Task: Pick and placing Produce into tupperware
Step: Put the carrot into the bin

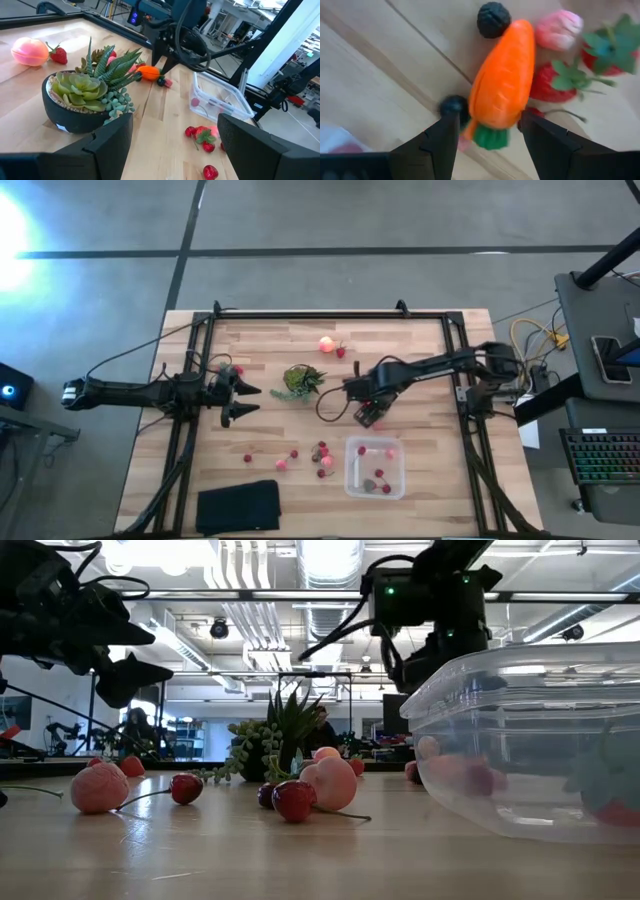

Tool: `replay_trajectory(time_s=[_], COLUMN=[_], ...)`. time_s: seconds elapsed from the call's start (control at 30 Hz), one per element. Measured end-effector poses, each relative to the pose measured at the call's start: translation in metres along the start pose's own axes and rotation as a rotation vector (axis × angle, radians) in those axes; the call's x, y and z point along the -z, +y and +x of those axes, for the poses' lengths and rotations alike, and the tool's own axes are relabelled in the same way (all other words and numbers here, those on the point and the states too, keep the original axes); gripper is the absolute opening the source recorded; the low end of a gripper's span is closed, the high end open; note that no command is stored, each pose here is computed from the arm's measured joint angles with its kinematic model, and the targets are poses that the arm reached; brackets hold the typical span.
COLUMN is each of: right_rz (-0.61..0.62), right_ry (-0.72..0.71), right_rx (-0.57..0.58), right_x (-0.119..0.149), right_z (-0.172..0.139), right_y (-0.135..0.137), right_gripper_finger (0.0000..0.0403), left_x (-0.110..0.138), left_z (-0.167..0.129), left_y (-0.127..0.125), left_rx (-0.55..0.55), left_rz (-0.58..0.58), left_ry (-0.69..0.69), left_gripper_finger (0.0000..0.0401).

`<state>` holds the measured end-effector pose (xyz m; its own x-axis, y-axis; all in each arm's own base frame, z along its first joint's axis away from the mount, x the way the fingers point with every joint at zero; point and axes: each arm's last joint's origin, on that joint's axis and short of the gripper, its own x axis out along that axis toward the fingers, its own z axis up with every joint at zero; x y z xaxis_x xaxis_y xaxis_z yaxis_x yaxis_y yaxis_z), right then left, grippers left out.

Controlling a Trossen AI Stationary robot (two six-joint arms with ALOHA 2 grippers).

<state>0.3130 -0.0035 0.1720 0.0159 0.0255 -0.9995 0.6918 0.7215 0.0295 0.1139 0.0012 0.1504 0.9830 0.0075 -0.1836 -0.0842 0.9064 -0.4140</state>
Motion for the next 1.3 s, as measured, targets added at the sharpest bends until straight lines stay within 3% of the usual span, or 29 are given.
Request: replay_trajectory(time_s=[0.53,1.17,1.3], right_rz=[0.139,0.151,0.178], right_ry=[-0.026,-0.065,-0.057], right_rx=[0.017,-0.027,-0.023], right_x=[-0.01,-0.014,-0.015], right_z=[0.014,0.001,0.006], right_y=[0.007,0.006,0.007], right_gripper_finger=[0.0206,0.0196,0.021], left_x=[0.0,0.0,0.0], left_z=[0.0,0.0,0.0], left_y=[0.0,0.0,0.0], left_rx=[0.0,-0.001,-0.001], left_rz=[0.0,0.0,0.0], left_ry=[0.0,0.0,0.0], left_gripper_finger=[0.0277,0.0277,0.0277])
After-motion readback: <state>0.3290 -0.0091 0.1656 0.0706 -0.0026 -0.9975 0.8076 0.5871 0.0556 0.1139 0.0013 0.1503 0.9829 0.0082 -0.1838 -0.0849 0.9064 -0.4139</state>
